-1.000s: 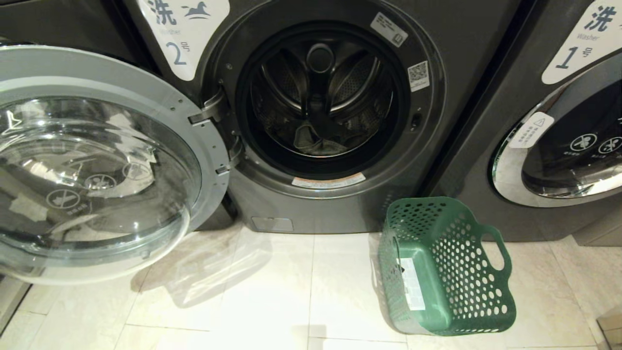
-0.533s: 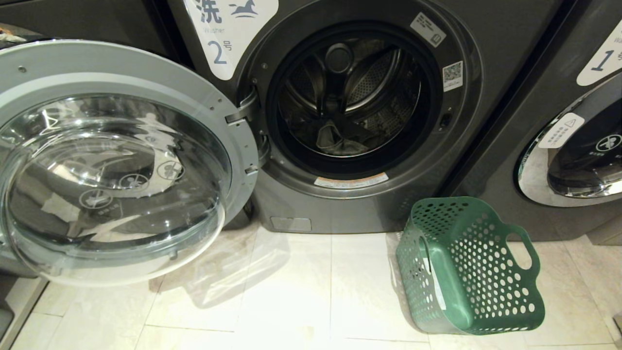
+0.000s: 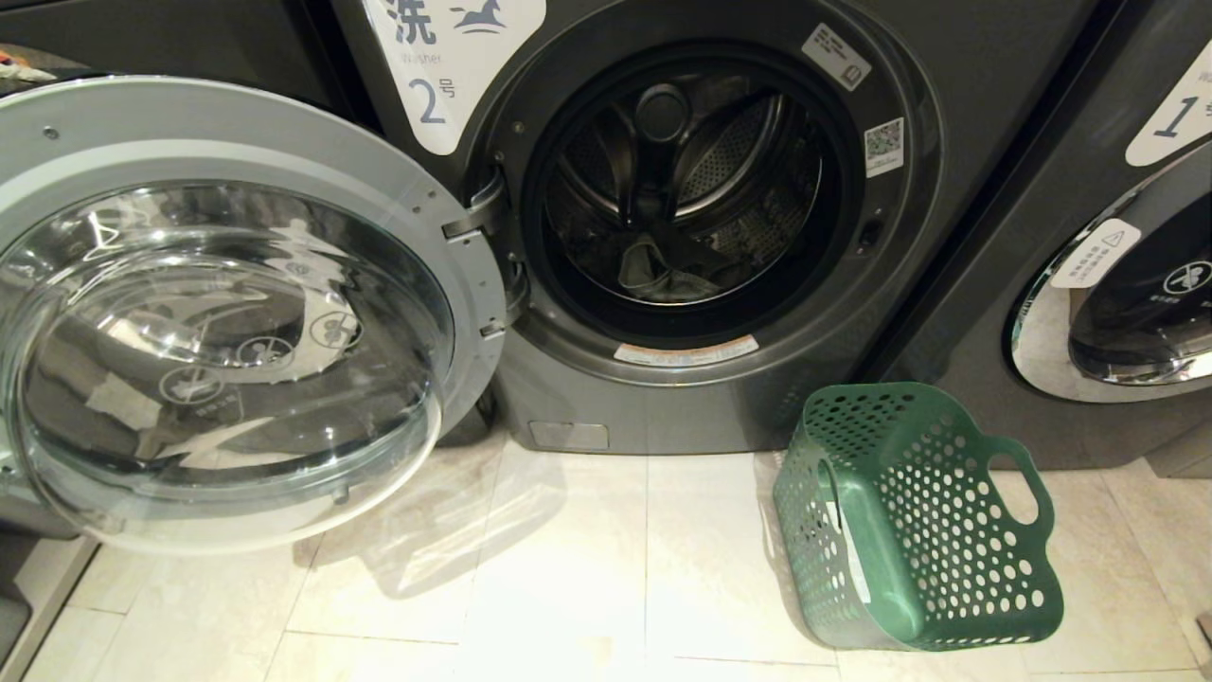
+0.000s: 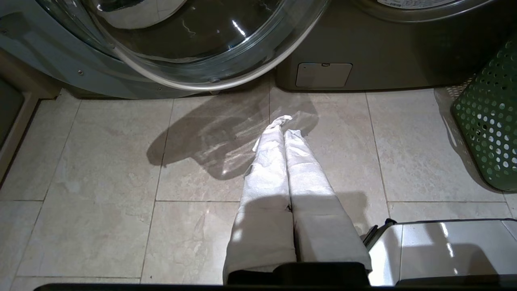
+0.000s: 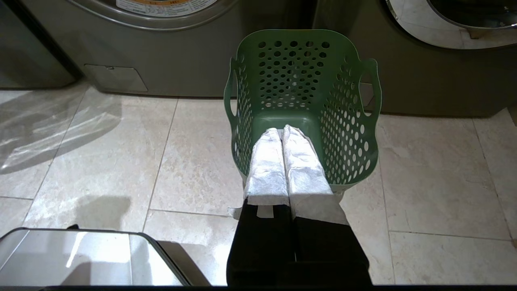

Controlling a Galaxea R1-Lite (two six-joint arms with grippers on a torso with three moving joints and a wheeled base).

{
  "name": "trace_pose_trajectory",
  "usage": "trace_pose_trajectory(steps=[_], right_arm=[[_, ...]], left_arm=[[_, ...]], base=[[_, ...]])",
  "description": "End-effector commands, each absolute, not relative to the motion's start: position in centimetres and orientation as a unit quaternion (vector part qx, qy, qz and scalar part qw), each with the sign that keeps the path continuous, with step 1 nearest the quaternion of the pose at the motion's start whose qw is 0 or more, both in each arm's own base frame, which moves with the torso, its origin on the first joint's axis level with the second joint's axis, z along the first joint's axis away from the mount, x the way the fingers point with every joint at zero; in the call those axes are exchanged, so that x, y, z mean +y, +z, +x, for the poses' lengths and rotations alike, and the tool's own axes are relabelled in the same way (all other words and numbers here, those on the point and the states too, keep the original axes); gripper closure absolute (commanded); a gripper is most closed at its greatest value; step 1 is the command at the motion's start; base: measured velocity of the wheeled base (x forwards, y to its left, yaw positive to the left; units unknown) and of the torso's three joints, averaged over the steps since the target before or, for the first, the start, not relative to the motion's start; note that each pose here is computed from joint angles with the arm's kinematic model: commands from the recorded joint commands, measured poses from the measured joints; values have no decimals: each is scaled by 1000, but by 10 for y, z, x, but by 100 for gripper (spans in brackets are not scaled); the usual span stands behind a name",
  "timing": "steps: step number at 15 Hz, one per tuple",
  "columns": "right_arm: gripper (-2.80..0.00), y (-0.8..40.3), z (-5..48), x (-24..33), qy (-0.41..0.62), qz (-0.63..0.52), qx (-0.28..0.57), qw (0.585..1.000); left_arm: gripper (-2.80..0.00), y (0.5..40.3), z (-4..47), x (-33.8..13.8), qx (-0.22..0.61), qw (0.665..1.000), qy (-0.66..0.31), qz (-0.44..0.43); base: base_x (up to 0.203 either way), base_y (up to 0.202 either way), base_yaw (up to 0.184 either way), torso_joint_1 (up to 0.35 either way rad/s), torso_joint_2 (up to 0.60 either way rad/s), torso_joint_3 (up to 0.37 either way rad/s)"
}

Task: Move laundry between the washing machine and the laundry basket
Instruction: Pick a cloth and place it into the basket

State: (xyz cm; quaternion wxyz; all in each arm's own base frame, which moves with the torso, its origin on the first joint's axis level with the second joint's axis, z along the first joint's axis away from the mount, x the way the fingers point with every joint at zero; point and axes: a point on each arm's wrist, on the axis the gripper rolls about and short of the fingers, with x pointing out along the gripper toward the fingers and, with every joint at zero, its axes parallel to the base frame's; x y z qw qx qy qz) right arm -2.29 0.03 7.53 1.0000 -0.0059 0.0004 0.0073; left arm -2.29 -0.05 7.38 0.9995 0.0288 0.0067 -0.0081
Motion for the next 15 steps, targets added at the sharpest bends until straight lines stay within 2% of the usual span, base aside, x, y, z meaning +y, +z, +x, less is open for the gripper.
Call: trace_pose_trajectory(steps=[1, 8, 15], right_arm=[[0, 75, -23, 0, 8, -6, 0, 1000], [0, 75, -23, 0, 8, -5, 0, 1000], [0, 75, -23, 0, 8, -5, 0, 1000]], left_arm=[[0, 73, -23, -1, 7, 999, -8, 31], [0, 73, -23, -1, 7, 999, -8, 31], [0, 73, -23, -1, 7, 999, -8, 31]], base=[[0, 0, 0, 0, 0, 0], [0, 0, 0, 0, 0, 0], [179, 0, -1, 4, 3, 2]])
